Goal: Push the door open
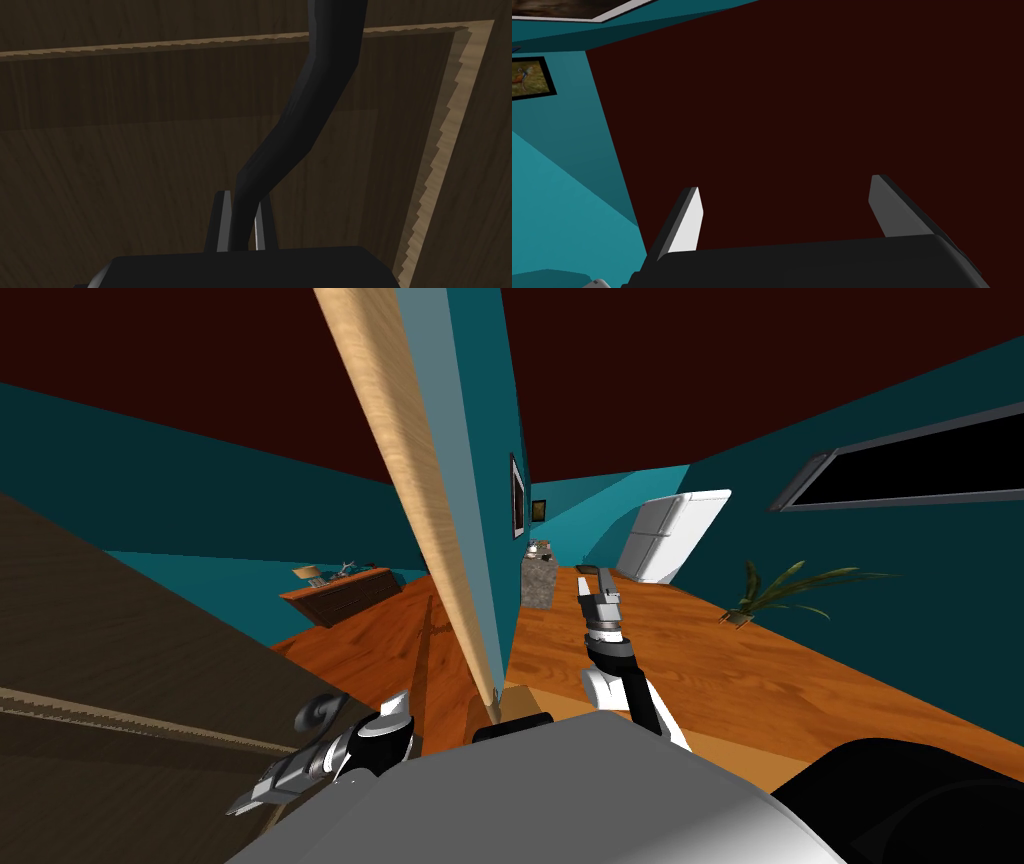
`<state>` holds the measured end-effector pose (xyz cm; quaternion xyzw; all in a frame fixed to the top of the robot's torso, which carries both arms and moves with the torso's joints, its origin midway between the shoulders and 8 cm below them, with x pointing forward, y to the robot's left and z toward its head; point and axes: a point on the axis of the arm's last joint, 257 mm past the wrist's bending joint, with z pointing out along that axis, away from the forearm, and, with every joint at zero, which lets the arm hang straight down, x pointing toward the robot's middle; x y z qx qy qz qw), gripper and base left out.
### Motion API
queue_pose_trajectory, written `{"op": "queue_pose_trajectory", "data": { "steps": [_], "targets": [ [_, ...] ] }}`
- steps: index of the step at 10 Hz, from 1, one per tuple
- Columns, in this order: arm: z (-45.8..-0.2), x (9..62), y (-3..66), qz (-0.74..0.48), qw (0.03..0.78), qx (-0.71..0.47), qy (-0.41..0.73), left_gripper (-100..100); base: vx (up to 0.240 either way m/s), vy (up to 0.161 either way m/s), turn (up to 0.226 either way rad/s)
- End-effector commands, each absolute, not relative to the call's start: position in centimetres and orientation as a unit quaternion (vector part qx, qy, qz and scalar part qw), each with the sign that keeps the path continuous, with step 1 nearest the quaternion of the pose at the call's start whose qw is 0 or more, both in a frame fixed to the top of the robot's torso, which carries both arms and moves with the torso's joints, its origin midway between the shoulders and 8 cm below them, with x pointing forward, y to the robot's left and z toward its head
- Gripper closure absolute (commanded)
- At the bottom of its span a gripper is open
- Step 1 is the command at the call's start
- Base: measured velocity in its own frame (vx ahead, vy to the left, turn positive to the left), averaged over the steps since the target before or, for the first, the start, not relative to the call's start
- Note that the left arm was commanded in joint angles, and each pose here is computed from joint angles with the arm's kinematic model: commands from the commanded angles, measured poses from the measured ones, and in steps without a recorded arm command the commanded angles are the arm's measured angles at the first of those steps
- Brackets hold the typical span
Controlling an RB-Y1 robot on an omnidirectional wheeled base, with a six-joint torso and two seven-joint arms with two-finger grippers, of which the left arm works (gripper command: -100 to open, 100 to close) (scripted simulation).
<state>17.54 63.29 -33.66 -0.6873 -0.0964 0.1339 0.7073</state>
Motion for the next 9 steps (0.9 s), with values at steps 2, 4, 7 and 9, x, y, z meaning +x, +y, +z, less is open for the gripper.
{"op": "queue_pose_trajectory", "data": {
  "steps": [2, 4, 7, 9],
  "targets": [
    [-33.7, 17.4, 63.3, 0.136, 0.707, -0.687, -0.097, 100, -0.001, 0.002, -0.006],
    [-33.7, 17.4, 63.3, 0.136, 0.707, -0.687, -0.097, 100, 0.0, 0.009, 0.002],
    [-33.9, 16.3, 63.2, 0.15, 0.703, -0.687, -0.109, 100, -0.009, 0.042, -0.073],
    [-33.9, 15.9, 63.2, 0.154, 0.702, -0.687, -0.112, 100, -0.002, 0.055, -0.021]
  ]
}}
